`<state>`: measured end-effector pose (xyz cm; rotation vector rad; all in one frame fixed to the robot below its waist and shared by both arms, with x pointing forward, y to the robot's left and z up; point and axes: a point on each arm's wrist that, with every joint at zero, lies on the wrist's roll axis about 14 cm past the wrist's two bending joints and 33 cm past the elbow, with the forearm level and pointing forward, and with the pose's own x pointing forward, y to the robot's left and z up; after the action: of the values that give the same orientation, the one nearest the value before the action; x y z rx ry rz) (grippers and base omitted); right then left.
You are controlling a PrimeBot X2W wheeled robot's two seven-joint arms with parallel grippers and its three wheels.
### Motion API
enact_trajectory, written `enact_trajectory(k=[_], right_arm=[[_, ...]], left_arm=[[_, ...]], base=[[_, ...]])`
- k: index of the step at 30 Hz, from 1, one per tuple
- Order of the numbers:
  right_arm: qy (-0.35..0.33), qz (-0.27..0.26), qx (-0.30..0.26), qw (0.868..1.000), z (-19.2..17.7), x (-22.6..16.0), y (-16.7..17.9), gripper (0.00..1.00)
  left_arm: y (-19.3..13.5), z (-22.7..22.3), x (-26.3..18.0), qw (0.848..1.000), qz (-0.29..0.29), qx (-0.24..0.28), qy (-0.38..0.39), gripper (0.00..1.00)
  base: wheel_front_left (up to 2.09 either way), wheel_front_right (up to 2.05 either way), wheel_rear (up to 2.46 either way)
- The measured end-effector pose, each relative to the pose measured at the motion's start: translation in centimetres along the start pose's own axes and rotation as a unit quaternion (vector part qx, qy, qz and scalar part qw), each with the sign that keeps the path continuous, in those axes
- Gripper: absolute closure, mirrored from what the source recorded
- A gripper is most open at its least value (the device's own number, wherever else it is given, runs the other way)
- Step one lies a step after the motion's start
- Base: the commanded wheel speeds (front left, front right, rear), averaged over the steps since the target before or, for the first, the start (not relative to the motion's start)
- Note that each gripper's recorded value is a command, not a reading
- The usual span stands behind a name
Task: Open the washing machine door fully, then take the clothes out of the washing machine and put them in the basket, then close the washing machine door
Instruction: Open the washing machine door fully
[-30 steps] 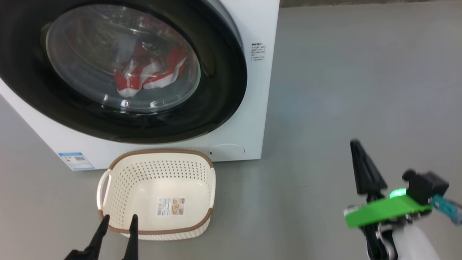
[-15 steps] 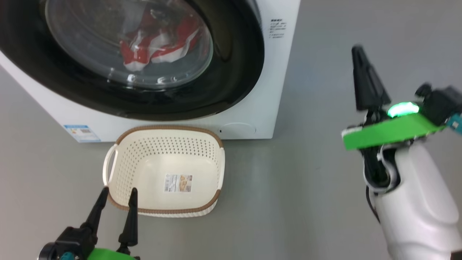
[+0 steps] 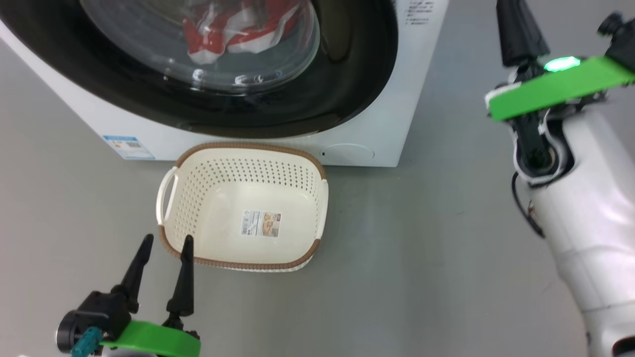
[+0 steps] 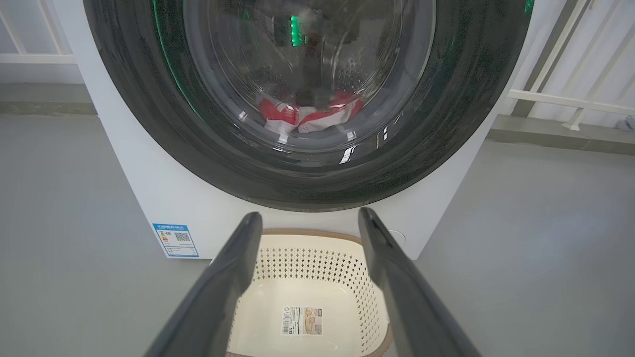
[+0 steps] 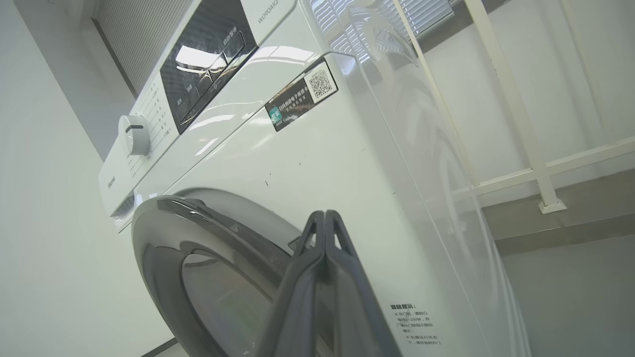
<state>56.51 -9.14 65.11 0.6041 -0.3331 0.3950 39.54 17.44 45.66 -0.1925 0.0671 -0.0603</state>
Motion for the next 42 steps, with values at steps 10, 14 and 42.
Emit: enact_trajectory(k=[10, 14, 42], right_arm=[[0.084, 0.027, 0.017, 0.996, -3.9, 3.5, 0.2, 1.0], [0.129, 0.021, 0.075, 0.989, -5.7, 4.3, 0.0, 1.0], [0.353, -0.002, 0.306, 0.884, -13.4, 6.1, -1.6, 1.0]], left_arm=[[0.9, -0.7, 1.1, 1.0, 0.011, -0.003, 0.008, 0.0], [0.9, -0.8, 1.9, 1.0, 0.01, -0.006, 0.008, 0.0], [2.1, -2.4, 3.2, 0.999, 0.025, -0.016, 0.026, 0.0]], base=[[0.0, 0.0, 0.0], [0.0, 0.0, 0.0], [0.0, 0.0, 0.0]])
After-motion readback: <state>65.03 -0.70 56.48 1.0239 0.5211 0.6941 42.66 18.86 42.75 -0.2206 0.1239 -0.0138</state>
